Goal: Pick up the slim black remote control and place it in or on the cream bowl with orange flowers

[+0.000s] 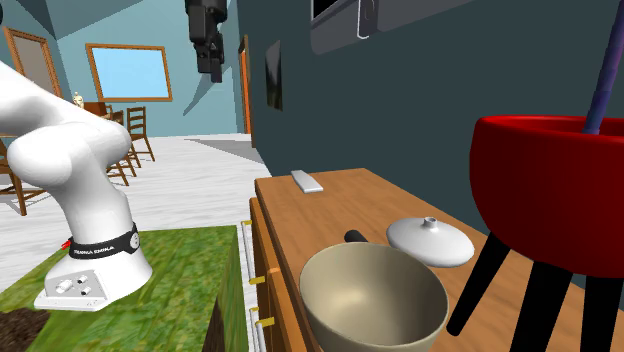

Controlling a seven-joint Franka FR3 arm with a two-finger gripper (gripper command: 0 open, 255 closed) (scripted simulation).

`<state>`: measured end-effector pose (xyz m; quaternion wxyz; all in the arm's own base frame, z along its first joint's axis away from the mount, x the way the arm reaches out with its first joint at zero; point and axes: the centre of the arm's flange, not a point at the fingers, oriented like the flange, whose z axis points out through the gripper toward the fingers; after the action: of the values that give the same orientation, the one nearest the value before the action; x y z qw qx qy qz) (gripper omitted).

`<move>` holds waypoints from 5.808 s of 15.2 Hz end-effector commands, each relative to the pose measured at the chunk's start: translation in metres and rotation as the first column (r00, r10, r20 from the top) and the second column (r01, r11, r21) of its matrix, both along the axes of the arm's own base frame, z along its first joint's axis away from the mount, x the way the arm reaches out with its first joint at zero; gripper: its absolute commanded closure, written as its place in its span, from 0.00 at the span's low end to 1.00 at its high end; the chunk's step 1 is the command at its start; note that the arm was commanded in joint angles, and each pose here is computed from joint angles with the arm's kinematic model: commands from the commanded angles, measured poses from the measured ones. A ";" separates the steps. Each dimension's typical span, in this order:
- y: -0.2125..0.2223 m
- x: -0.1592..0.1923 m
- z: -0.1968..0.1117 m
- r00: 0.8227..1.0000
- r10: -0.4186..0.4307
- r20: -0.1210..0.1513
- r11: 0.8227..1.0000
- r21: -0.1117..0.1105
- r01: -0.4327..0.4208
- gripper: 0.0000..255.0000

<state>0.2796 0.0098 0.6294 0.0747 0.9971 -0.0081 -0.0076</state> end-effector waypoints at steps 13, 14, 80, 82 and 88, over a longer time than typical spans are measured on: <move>-0.039 0.126 -0.090 0.904 -0.427 0.034 0.904 0.055 0.425 0.00; -0.045 0.136 -0.097 0.887 -0.460 0.036 0.887 0.060 0.457 0.00; -0.259 0.294 -0.232 0.191 -0.981 0.017 0.191 0.187 0.964 1.00; -0.259 0.294 -0.222 0.191 -0.981 0.017 0.191 0.187 0.964 1.00; -0.259 0.294 -0.190 0.191 -0.981 0.017 0.191 0.187 0.964 1.00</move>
<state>0.5736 -0.2495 0.4331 -0.0148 0.7672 -0.6411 0.0122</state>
